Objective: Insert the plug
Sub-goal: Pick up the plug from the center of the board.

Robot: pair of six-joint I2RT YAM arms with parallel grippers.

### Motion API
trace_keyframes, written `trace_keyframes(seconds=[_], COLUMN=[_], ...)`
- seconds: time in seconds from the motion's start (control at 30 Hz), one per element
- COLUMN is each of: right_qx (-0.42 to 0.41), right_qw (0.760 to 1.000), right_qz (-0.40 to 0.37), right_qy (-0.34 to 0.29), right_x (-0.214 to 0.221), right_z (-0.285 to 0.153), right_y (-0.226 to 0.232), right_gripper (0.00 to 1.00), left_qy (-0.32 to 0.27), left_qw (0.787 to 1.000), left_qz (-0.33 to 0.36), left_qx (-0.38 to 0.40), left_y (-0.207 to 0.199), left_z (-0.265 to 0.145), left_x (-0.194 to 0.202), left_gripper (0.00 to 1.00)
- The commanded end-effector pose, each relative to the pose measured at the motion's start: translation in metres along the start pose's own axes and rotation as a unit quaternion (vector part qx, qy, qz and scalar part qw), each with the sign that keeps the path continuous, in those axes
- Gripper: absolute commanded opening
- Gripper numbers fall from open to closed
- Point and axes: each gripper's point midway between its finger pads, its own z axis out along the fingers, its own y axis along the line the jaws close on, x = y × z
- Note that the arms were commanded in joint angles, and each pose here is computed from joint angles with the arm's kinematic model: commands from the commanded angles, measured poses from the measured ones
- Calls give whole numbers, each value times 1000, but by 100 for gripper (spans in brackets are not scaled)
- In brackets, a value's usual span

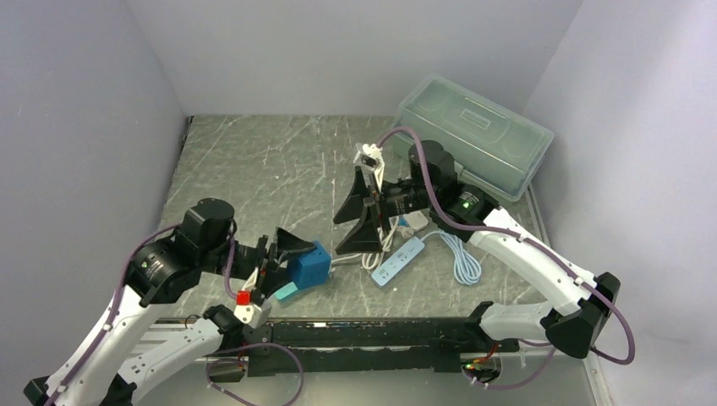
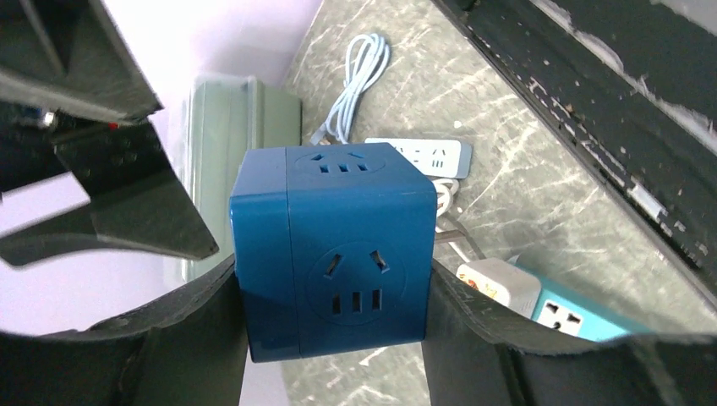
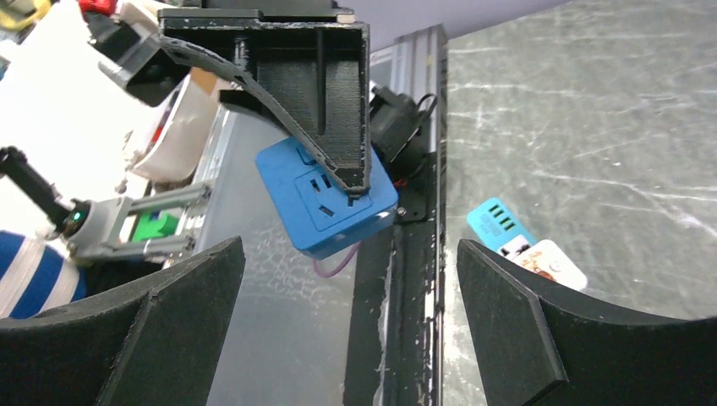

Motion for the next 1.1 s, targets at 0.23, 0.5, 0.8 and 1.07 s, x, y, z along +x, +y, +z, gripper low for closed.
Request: trace_keyframes(seconds=[0.23, 0.5, 0.8, 1.07], right_qx=[-73, -56, -21, -56], right_qw=[993, 988, 986, 980], right_qz=[-77, -127, -140, -168], right_qy=[53, 72, 83, 95], right_x=[17, 27, 39, 47], right_z=[26, 41, 45, 63], right_y=[28, 27, 13, 30], right_gripper=[100, 100, 100, 100], left_qy=[-73, -78, -93, -101], left_qw=[978, 974, 963, 961], left_qz=[189, 203, 247, 252], left_qx=[59, 59, 47, 42], left_y=[-10, -9, -14, -9], left_z=[10, 13, 11, 11], left_x=[-16, -16, -24, -29], left_gripper=[0, 0, 0, 0])
